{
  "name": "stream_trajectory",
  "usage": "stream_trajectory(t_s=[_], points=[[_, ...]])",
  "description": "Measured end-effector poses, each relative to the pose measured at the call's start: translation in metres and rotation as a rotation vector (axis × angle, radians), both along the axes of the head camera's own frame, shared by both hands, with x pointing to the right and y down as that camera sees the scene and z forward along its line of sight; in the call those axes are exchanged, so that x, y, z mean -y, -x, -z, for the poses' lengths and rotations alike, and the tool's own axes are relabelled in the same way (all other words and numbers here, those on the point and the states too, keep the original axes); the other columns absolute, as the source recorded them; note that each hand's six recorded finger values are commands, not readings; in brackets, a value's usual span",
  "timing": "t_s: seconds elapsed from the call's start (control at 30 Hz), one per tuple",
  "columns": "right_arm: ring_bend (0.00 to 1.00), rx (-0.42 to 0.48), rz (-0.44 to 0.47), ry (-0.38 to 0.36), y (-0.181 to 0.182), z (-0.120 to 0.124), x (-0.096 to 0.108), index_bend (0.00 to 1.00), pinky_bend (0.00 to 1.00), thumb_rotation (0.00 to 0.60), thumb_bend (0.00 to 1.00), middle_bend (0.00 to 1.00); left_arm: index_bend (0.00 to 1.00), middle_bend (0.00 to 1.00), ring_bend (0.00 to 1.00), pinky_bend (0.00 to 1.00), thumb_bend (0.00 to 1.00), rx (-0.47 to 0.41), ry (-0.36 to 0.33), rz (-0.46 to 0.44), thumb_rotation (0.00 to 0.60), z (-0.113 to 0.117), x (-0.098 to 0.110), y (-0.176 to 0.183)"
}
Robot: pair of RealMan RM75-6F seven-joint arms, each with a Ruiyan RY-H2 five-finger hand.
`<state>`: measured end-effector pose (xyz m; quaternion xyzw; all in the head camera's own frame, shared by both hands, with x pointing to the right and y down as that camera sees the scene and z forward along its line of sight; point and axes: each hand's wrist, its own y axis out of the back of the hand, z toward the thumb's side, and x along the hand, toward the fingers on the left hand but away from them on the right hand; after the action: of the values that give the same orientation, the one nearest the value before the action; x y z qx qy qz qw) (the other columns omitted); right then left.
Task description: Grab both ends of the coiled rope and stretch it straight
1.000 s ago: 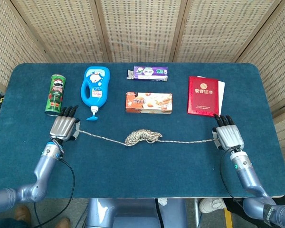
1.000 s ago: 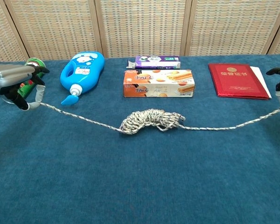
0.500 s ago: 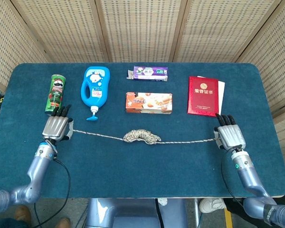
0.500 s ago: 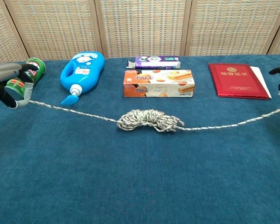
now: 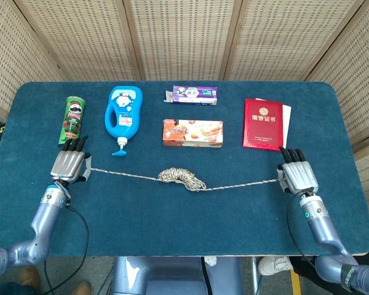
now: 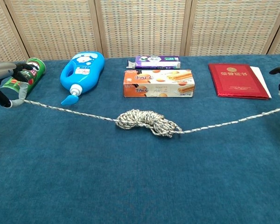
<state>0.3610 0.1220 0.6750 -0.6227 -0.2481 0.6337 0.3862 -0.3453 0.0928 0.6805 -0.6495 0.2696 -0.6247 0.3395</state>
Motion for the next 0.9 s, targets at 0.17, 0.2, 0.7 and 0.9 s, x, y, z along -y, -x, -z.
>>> stream_trajectory(t_s=[0.17,0.2,0.7,0.9], points=[[0.00,-0.001,-0.004,0.000,-0.002,0.001,0.000,0.54,0.00,0.600,0.37,0.00,0.51,0.00,0.00,0.00,0.42,0.001,0.004,0.009,0.600,0.000,-0.001,0.003],[0.00,0.003,-0.003,0.001,-0.001,0.001,-0.001,0.41,0.00,0.600,0.31,0.00,0.31,0.00,0.00,0.00,0.31,-0.002,0.007,0.009,0.600,0.000,-0.001,0.003],[0.00,0.121,0.000,-0.098,0.012,0.031,0.003,0.00,0.00,0.600,0.02,0.00,0.00,0.00,0.00,0.00,0.00,-0.128,-0.081,0.058,0.600,0.030,0.002,0.019],[0.00,0.182,-0.012,-0.149,0.006,0.049,-0.003,0.00,0.00,0.600,0.01,0.00,0.00,0.00,0.00,0.00,0.00,-0.192,-0.177,0.149,0.600,0.056,-0.009,0.053]])
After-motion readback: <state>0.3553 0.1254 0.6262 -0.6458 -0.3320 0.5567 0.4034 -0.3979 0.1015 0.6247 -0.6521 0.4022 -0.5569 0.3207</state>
